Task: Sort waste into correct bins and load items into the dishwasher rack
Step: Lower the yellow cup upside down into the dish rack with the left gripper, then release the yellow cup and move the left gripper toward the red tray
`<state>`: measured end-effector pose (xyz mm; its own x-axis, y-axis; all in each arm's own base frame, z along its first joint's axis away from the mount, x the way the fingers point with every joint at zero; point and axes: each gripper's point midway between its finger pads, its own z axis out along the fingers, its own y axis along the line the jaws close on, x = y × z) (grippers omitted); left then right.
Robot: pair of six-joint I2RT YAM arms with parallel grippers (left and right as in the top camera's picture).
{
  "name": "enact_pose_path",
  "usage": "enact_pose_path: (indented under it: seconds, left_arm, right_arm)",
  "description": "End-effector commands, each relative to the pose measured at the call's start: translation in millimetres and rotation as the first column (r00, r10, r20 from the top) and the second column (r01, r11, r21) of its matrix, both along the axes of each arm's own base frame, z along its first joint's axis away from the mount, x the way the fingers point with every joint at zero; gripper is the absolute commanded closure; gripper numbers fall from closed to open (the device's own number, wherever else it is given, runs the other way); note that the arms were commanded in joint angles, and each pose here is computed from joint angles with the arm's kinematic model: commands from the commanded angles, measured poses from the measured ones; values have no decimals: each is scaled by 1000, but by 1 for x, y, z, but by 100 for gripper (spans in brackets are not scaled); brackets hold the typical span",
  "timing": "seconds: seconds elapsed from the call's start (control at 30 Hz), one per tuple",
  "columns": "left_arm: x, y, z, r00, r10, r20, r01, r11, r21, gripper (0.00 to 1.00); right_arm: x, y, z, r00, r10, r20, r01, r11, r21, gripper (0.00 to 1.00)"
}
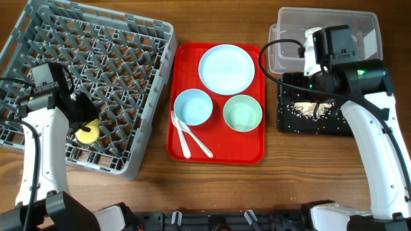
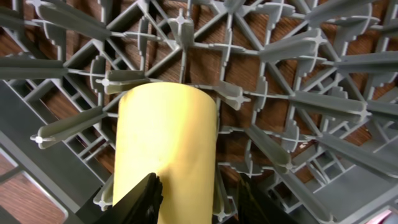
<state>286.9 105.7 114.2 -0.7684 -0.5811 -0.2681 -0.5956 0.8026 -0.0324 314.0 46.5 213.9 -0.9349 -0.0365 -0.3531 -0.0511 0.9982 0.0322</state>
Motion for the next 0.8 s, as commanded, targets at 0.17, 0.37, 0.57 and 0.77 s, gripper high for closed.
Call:
enact_pose_path:
  seconds: [0.17,0.37,0.57,0.77]
  left_arm:
    - [15,-49,38,976,-91,199,126,977,-173,70]
    - [-1,-96,30,969,-219,114,240,943,-230,72]
    - [-11,-131,8,940,-341,7,331,908,-257,72]
    - [-7,-132,-11,933,-353,-67,335,923,-187,78]
  right_arm:
    - [2,-3,10,999,-10,32,11,1000,-9,11]
    - [2,-3,10,999,-10,32,11,1000,-9,11]
    - [2,-3,10,999,-10,31,11,1000,-9,11]
    - [2,-3,10,999,-10,32,10,1000,-10,11]
